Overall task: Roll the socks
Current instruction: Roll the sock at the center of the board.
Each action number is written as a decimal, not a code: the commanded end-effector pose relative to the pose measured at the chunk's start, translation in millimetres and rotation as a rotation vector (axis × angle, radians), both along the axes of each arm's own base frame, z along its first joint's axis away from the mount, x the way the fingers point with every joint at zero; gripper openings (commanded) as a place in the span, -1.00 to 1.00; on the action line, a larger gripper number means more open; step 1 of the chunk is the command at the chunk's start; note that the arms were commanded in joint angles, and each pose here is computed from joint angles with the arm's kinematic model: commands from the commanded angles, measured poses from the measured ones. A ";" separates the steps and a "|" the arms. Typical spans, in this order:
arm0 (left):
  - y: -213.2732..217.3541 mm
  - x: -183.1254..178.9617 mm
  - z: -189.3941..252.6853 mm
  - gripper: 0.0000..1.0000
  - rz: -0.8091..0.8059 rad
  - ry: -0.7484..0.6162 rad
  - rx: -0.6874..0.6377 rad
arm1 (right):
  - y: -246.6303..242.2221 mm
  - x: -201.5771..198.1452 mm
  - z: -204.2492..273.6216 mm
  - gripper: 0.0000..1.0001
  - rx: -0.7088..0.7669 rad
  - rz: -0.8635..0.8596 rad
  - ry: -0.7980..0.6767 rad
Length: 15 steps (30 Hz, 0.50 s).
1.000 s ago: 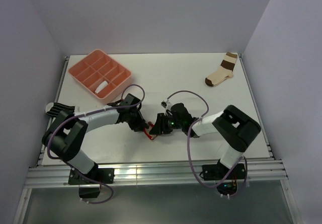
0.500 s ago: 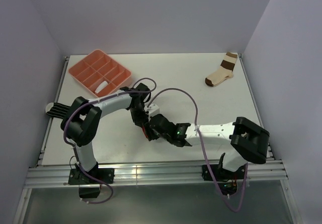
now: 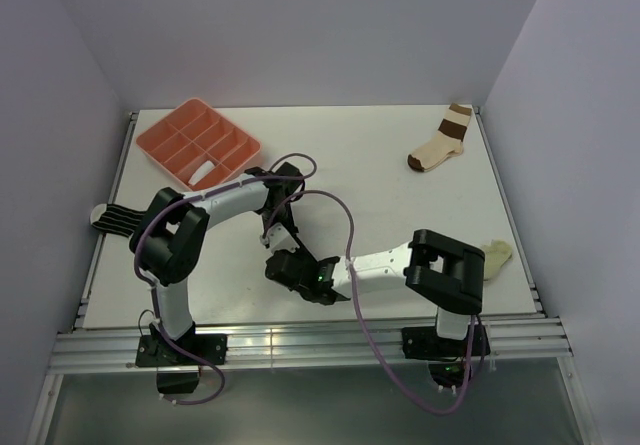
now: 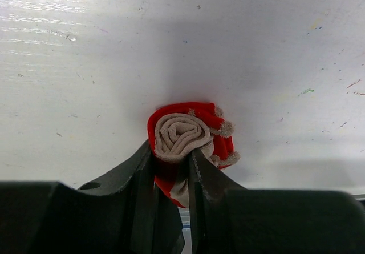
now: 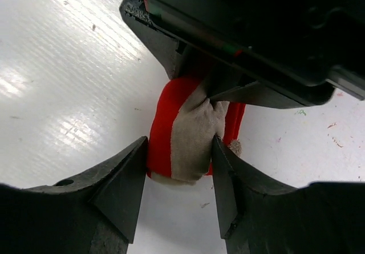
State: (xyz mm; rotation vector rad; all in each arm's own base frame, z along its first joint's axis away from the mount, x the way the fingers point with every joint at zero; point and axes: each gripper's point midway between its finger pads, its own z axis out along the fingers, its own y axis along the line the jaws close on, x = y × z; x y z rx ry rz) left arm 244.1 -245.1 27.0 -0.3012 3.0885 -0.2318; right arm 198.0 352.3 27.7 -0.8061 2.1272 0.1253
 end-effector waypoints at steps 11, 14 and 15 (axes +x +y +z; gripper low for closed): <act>-0.2 12.5 11.6 -0.25 -0.012 -0.080 0.001 | -11.0 -4.2 -17.6 -1.00 0.001 -0.008 0.047; -7.4 23.8 32.7 0.10 0.016 -0.139 -0.052 | -13.1 -9.5 -22.6 -1.00 0.079 0.019 0.133; -7.3 26.6 37.1 0.17 0.040 -0.147 -0.063 | -12.9 -11.6 -23.1 -1.00 0.102 0.028 0.157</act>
